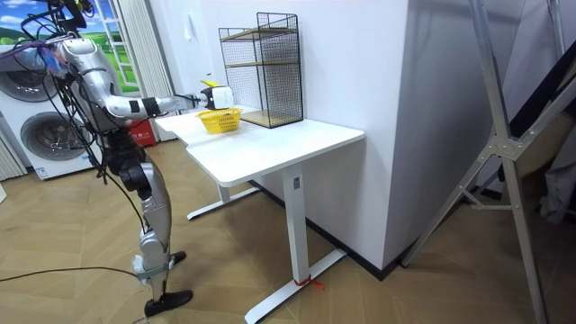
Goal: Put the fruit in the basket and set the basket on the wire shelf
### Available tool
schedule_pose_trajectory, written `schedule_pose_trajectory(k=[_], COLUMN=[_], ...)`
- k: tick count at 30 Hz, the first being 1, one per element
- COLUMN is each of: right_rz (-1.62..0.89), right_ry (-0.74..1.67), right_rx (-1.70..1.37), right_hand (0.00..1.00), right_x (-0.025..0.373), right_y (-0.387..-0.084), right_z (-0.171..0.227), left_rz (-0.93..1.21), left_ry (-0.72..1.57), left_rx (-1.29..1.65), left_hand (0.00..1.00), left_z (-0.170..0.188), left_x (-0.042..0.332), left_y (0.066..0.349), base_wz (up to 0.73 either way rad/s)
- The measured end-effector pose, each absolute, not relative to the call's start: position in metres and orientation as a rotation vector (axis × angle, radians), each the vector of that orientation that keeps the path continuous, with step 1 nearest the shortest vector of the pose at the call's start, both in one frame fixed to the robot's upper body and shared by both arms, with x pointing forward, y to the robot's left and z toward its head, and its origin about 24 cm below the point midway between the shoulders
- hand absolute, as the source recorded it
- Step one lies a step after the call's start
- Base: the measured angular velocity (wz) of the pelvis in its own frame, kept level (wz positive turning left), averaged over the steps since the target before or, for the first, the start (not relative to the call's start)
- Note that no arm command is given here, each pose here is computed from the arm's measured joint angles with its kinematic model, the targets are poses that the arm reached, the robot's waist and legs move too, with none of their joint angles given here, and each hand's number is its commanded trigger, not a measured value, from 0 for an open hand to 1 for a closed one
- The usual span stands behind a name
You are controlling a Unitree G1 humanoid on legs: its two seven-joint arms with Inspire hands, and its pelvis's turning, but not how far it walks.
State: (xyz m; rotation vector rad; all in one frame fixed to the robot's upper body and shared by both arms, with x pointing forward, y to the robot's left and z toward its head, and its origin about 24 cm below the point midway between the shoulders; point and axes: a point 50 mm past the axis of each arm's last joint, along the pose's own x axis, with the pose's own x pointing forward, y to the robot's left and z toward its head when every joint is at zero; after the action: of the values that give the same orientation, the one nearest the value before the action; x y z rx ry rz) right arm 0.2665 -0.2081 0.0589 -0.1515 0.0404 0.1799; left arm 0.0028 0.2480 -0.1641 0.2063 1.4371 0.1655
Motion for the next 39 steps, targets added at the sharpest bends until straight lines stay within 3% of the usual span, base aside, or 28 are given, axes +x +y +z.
schedule_pose_trajectory(k=[14, 16, 17, 18, 19, 39], right_rz=[0.29, 0.303, 0.312, 0.318, 0.318, 0.365], right_ry=[0.003, -0.011, -0.022, -0.027, -0.027, 0.007], right_rx=[-0.319, -0.328, -0.329, -0.329, -0.329, -0.325], right_hand=[1.0, 0.89, 0.57, 0.49, 0.0, 0.0], right_x=[0.275, 0.275, 0.274, 0.274, 0.274, 0.268], right_y=[-0.182, -0.18, -0.178, -0.177, -0.177, -0.171], right_z=[0.068, 0.071, 0.074, 0.075, 0.075, 0.065], left_rz=[0.142, 0.139, 0.139, 0.138, 0.137, 0.126], left_ry=[1.431, 1.44, 1.449, 1.455, 1.455, 1.452], left_rx=[0.215, 0.21, 0.209, 0.21, 0.212, 0.224], left_hand=[0.0, 0.0, 0.0, 0.0, 0.0, 0.0], left_z=[-0.165, -0.166, -0.166, -0.166, -0.166, -0.166], left_x=[0.005, 0.003, 0.001, -0.001, -0.001, 0.001], left_y=[0.247, 0.245, 0.245, 0.245, 0.245, 0.244], base_wz=[0.01, 0.02, 0.0, 0.0, 0.0, 0.01])
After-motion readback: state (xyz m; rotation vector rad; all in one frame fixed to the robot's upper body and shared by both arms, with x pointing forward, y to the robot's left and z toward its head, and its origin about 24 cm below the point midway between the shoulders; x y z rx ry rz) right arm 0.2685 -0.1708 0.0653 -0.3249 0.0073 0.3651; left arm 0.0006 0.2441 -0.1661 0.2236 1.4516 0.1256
